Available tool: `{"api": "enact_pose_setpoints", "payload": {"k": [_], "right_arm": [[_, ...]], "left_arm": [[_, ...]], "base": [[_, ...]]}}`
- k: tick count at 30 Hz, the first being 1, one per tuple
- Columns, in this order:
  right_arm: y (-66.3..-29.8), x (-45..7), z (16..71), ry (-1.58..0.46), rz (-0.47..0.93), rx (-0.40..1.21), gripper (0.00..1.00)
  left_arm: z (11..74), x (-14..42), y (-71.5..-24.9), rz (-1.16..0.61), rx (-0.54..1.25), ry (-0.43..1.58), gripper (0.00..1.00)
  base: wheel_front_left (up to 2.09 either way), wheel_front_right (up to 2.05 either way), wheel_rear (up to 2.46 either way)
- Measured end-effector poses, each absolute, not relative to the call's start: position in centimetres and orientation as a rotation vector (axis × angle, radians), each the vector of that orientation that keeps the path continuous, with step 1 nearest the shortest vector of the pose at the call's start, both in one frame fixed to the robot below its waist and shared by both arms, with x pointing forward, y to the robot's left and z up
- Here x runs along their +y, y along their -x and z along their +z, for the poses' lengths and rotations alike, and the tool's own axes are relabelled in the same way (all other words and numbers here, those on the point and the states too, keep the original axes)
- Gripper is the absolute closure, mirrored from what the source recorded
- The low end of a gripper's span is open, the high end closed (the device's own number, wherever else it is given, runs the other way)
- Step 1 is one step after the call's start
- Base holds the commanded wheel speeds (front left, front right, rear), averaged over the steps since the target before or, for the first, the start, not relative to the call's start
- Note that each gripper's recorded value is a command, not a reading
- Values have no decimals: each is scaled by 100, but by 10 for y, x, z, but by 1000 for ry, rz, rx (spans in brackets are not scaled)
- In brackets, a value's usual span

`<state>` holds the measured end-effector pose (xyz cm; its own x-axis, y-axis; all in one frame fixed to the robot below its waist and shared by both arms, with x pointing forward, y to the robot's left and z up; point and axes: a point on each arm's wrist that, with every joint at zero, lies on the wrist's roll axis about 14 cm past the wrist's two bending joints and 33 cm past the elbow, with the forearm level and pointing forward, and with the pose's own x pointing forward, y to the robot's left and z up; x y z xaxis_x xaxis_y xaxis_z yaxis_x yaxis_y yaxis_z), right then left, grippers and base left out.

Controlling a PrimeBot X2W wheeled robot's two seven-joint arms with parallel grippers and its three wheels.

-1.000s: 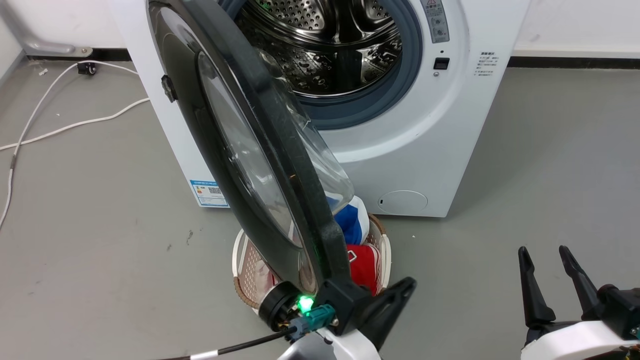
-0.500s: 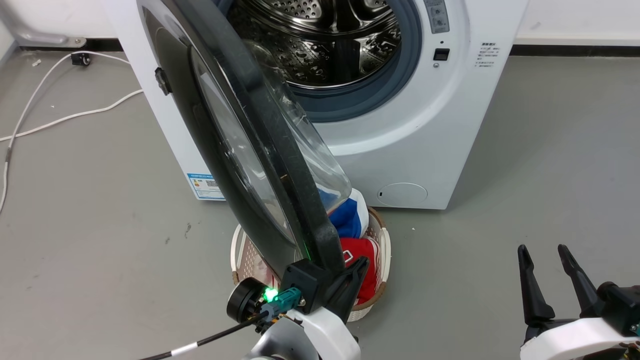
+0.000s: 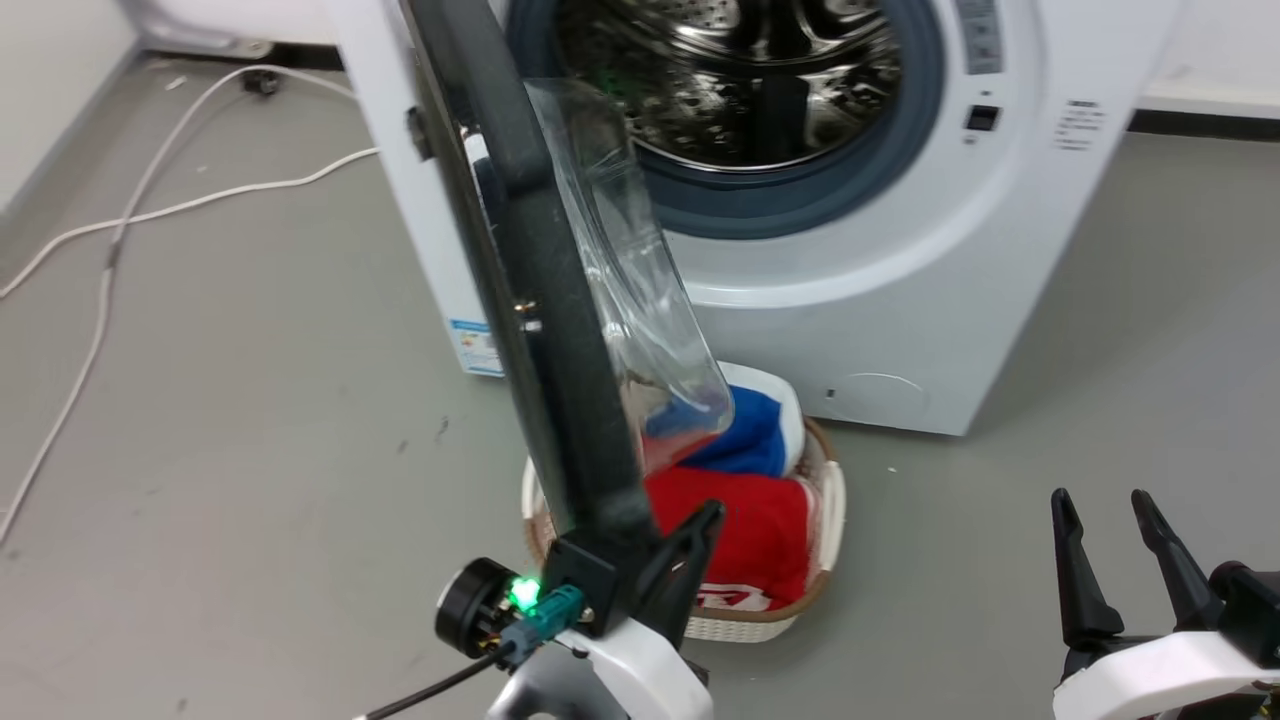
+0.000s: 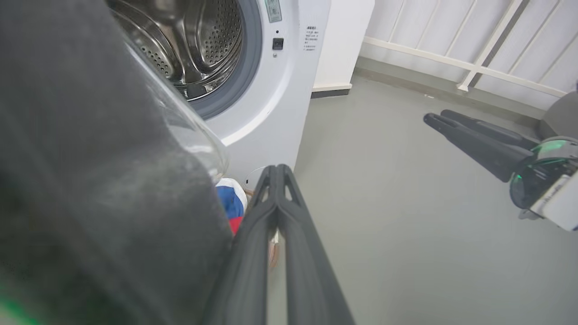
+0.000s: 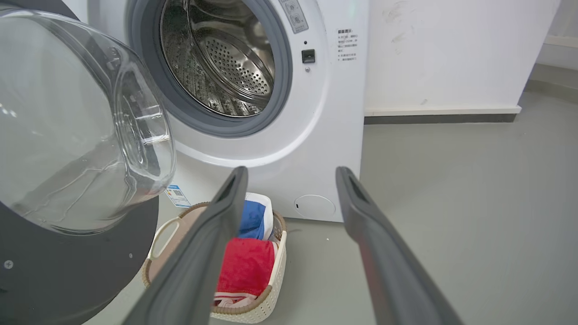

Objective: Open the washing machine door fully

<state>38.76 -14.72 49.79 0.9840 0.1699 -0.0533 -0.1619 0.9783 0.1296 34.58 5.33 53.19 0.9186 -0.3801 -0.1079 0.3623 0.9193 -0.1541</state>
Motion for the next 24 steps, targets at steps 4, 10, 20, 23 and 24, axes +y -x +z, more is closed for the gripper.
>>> {"api": "enact_pose_setpoints", "payload": {"k": [4,10,20,23,24], "right_arm": [[-397,-130,498,-119,216,69,0],[-408,-99,498,-117,302,79,0],[-419,-57,501,-111,417,83,0],[-420,-51,500,-109,435,88,0],[-421,-50,500,-107,436,89,0]], "left_arm": [[537,75,-344,-306,116,139,100],[542,111,-335,-161,93,186,100],[535,226,-303,247,62,195,100],[534,257,-294,337,59,170,100],[533,265,-292,360,56,165,100]], "base": [[0,0,0],[0,0,0],[0,0,0],[0,0,0],[0,0,0]]}}
